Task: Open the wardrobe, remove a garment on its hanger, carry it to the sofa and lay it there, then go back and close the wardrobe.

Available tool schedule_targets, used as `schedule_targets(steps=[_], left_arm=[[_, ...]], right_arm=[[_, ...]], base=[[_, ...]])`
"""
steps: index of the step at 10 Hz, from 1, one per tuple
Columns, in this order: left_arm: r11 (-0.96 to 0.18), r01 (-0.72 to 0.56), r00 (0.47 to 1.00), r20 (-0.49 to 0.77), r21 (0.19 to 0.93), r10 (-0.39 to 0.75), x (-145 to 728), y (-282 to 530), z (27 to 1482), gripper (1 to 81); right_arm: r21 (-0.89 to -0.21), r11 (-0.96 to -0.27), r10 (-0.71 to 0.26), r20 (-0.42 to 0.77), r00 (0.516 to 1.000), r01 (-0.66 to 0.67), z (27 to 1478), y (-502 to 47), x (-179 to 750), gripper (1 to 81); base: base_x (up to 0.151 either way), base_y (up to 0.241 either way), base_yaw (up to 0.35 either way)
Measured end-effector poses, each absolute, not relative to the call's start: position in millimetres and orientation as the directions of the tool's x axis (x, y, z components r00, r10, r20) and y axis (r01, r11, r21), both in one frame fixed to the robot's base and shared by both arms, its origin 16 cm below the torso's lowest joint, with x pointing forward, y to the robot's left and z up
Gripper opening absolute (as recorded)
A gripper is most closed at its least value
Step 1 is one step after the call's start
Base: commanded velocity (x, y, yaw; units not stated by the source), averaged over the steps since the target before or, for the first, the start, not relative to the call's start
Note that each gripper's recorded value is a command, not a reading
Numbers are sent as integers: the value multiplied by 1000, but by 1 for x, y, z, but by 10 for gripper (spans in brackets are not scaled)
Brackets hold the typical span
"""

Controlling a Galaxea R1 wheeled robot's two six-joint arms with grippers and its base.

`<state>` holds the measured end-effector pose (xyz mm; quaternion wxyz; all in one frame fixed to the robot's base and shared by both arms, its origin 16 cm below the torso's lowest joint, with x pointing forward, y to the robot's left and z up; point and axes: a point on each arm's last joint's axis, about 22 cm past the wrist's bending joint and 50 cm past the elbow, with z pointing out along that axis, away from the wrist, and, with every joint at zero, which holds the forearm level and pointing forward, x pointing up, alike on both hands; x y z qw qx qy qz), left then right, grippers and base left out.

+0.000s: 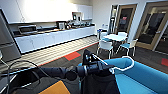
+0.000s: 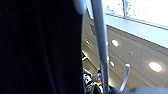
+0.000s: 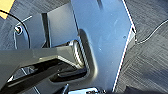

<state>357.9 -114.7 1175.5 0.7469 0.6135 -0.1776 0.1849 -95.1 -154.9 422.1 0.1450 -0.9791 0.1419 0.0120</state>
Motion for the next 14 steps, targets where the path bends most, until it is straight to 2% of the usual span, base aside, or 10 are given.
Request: schedule_targets(steps=[5, 9, 14], left_arm=[[172, -473, 881, 470, 864, 57, 369, -116, 1162, 10], [165, -375, 927, 370, 912, 64, 404, -112, 1112, 10], [157, -371, 929, 363, 915, 77, 413, -109, 1103, 10]], right_arm=[[-276, -918, -275, -74, 959, -285, 422, -156, -94, 811], [-245, -918, -275, -174, 946, -312, 429, -156, -137, 811], [-244, -918, -277, -173, 945, -313, 429, -156, -132, 811]], base=[[0, 0, -296], [0, 0, -296], [0, 0, -299]])
